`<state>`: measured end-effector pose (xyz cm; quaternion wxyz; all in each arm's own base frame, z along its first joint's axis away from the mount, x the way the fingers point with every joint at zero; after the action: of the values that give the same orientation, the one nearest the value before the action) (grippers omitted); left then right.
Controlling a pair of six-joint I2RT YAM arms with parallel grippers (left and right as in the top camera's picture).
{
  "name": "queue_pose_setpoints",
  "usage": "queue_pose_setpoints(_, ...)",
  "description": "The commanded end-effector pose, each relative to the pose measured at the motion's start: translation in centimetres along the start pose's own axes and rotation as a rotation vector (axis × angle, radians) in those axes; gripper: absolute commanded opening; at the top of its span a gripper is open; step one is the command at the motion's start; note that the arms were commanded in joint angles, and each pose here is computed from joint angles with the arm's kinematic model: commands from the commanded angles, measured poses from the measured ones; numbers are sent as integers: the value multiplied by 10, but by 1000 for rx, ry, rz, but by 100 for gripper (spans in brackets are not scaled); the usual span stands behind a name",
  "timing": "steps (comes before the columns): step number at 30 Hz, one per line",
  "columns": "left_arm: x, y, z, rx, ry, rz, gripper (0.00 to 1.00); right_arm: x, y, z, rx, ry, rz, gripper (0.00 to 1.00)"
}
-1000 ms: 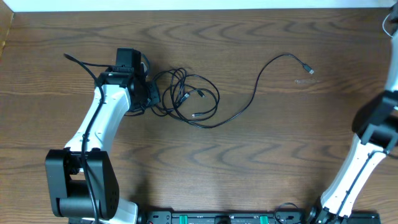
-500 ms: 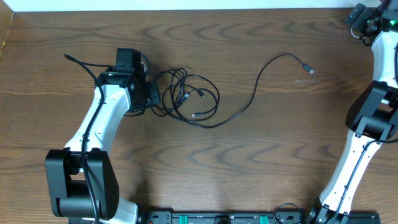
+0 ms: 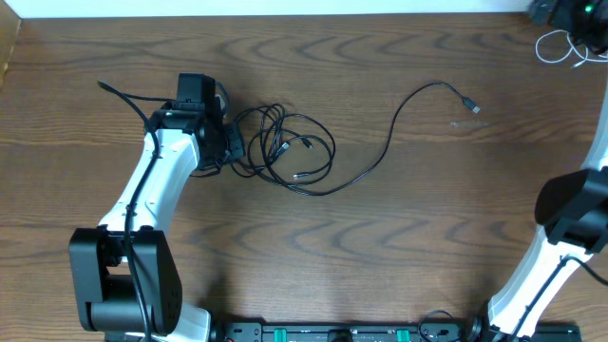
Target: Untangle cables
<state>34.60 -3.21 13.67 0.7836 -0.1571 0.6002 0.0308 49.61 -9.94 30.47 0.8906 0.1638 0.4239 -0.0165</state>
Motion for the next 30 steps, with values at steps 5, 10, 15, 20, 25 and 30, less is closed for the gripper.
queue_pose_setpoints(5, -29, -18, 10, 89, -63, -135, 7, 27, 87, -52, -202, 224, 317, 99)
queue_pose_setpoints(10, -61, -31, 21, 6, -168, -246, 7, 33, 146, -78, -357, 271, 392, 98)
queue_pose_setpoints(15, -107, -36, 35, -115, -306, -393, 7, 33, 201, -107, -452, 319, 459, 99)
queue_pose_setpoints(20, -159, -37, 45, -192, -488, -494, 7, 32, 242, -138, -582, 359, 530, 99)
queue_pose_setpoints(25, -179, -38, 41, -257, -520, -543, 7, 31, 278, -174, -784, 386, 663, 99)
queue_pose_setpoints(30, -172, -38, 35, -269, -465, -538, 7, 26, 303, -205, -958, 394, 787, 99)
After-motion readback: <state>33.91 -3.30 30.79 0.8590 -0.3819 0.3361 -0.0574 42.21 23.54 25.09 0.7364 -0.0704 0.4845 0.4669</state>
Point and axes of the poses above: each gripper's point midway between its finger pads, its own x axis out along the fingers, its own y axis along the line the jaws close on, z = x × y, the point moved 6 cm from there along -x, back along the fingers, and after that the axes turned 2 degrees about -x, right-handed, at the moved point
